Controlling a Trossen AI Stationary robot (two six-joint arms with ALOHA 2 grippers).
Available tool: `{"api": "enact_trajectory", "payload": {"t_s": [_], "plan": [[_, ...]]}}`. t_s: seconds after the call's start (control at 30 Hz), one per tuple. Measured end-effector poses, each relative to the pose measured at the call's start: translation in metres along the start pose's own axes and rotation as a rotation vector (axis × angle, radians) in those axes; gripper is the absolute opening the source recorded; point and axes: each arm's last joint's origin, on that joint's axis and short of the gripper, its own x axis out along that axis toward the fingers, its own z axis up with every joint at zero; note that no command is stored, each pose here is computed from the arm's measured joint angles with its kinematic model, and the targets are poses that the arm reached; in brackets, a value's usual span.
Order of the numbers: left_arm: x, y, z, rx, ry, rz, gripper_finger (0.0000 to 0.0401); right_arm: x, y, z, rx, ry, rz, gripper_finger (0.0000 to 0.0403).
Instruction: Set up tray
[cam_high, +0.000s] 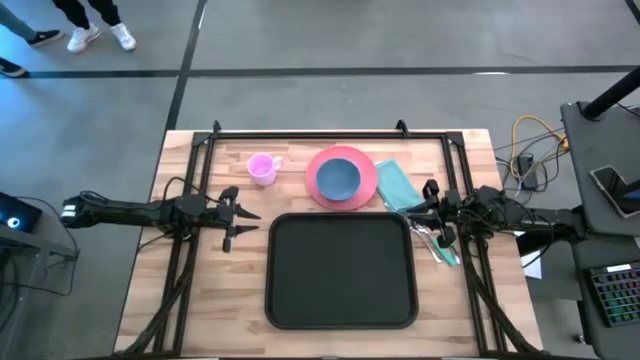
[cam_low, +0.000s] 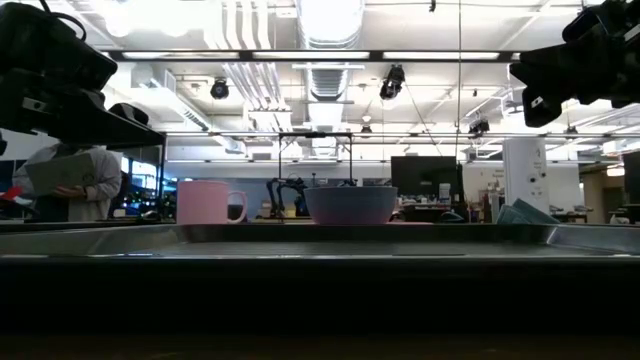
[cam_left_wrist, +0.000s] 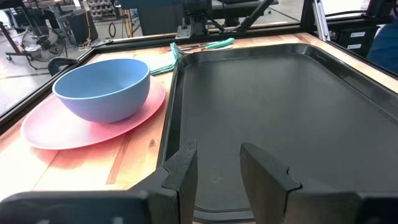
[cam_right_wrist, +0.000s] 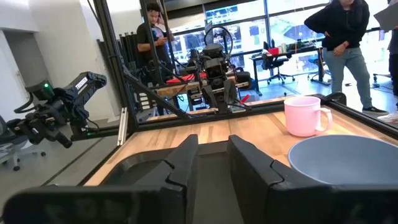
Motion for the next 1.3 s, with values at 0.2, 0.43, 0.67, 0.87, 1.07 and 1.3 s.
{"api": "enact_trajectory", "payload": {"t_s": [0.2,0.43,0.67,0.87,1.07,1.3], "plan": [[0.0000,0.0000,0.0000,0.000,0.000,0.000,0.0102,0.0000,0.0000,0.0000,0.000,0.000,0.000,0.0079],[0.0000,0.0000,0.0000,0.000,0.000,0.000,0.0102,0.0000,0.0001,0.0000,0.000,0.000,0.000,0.0069],[0.0000,0.0000,0.0001,0.000,0.000,0.000,0.0102,0.0000,0.0000,0.0001,0.000,0.000,0.000,0.0072],[0.0000,0.0000,0.0000,0.000,0.000,0.000,0.0102,0.0000,0.0000,0.0000,0.000,0.000,0.000,0.0079],[0.0000,0.0000,0.0000,0.000,0.000,0.000,0.0102,0.0000,0.0000,0.0001,0.000,0.000,0.000,0.0081],[0.0000,0.0002,0.0020,0.029,-0.021,0.002,0.0102,0.0000,0.0000,0.0000,-0.028,0.000,-0.001,0.0071]]}}
